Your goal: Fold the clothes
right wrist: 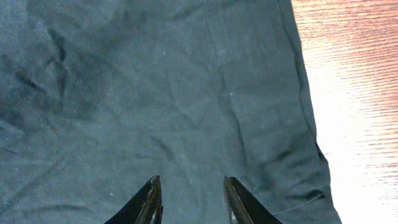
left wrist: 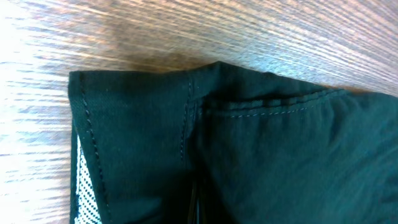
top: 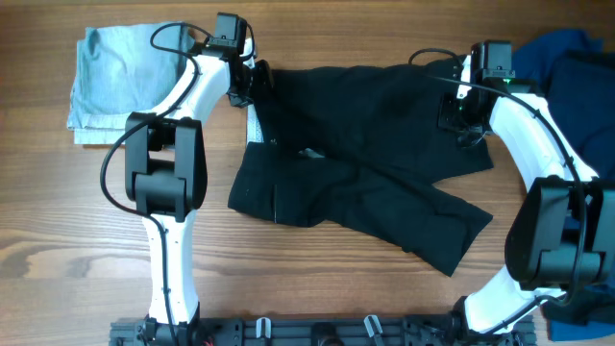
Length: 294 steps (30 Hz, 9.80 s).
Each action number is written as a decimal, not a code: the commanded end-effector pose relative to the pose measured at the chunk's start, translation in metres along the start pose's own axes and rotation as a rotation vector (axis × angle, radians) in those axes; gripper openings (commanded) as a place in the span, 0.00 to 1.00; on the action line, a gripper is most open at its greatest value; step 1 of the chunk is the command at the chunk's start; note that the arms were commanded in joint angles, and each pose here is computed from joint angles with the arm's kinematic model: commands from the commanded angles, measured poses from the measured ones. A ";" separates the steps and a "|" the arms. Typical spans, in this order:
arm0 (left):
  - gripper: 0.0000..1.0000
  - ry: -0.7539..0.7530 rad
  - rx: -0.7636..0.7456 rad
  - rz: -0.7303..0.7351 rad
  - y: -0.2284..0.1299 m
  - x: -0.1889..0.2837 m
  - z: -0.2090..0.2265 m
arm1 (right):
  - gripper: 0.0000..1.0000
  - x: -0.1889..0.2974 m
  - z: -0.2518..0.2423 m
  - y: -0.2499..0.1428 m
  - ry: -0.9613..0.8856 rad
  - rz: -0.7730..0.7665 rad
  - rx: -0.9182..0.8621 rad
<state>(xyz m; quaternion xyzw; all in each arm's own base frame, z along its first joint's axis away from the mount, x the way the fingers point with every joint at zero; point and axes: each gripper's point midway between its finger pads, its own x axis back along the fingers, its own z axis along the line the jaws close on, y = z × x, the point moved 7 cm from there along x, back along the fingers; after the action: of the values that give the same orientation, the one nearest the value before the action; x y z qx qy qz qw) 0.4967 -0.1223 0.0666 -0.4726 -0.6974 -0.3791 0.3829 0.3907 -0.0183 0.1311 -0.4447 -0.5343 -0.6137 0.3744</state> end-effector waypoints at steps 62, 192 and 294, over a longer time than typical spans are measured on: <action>0.33 0.189 0.051 -0.044 0.020 -0.010 0.040 | 0.41 -0.006 0.006 -0.002 0.029 0.007 -0.036; 1.00 0.181 -0.035 -0.109 -0.051 0.165 0.025 | 0.41 0.008 0.012 -0.133 0.305 0.195 -0.263; 0.88 0.197 0.311 0.024 -0.044 0.098 0.069 | 0.84 0.026 0.056 -0.089 -0.001 0.105 -0.045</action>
<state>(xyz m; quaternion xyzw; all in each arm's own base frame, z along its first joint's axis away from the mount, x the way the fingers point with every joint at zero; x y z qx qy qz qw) 0.4201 -0.0323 0.1299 -0.3662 -0.7107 -0.3196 0.5086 0.3021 0.0538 0.1369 -0.4717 -0.4858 -0.6195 0.3971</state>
